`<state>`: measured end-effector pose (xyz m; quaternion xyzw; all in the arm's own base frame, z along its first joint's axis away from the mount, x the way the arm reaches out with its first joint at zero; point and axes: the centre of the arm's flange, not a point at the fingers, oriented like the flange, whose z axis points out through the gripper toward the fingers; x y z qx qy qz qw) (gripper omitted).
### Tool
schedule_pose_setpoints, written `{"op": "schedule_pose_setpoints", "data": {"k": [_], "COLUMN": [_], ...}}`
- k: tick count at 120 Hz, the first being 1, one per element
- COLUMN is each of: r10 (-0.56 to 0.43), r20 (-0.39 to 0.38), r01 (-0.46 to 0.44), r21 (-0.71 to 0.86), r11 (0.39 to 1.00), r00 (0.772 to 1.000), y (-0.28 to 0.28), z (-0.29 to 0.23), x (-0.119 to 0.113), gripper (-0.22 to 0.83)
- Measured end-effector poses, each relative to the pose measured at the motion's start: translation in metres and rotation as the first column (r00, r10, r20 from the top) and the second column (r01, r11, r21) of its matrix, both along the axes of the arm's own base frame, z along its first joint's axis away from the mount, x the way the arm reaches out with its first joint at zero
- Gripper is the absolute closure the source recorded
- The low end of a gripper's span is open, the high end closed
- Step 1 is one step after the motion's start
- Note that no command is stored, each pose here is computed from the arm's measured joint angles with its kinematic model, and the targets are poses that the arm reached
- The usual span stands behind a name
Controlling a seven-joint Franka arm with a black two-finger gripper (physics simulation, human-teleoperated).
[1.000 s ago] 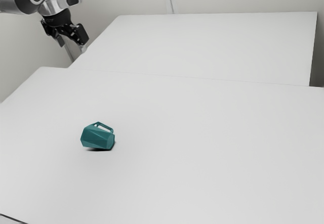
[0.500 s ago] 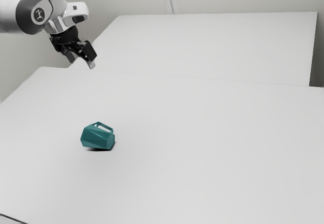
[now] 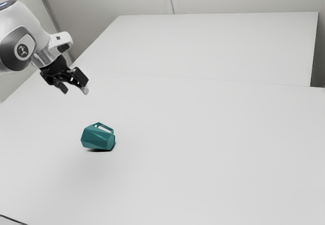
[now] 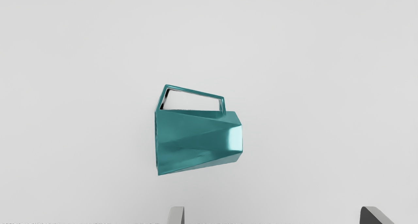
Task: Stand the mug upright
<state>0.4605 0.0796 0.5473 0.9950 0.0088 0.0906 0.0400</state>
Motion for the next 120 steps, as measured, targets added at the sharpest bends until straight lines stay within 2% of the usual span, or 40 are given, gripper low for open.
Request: {"op": "schedule_pose_setpoints", "data": {"k": [41,66,120], "r10": [0.125,0.179,0.145], "r20": [-0.021,-0.067,-0.114], "r01": [-0.126,-0.191,-0.184], "r21": [-0.197,-0.356,-0.552], "r11": [0.972,0.915,0.813], "r00": [0.992,0.982,0.983], "y": [0.057,0.089,0.133], "z": [-0.039,-0.081,-0.158], "x": [-0.024,-0.027,-0.03], "gripper": [0.04,0.03,0.04]}}
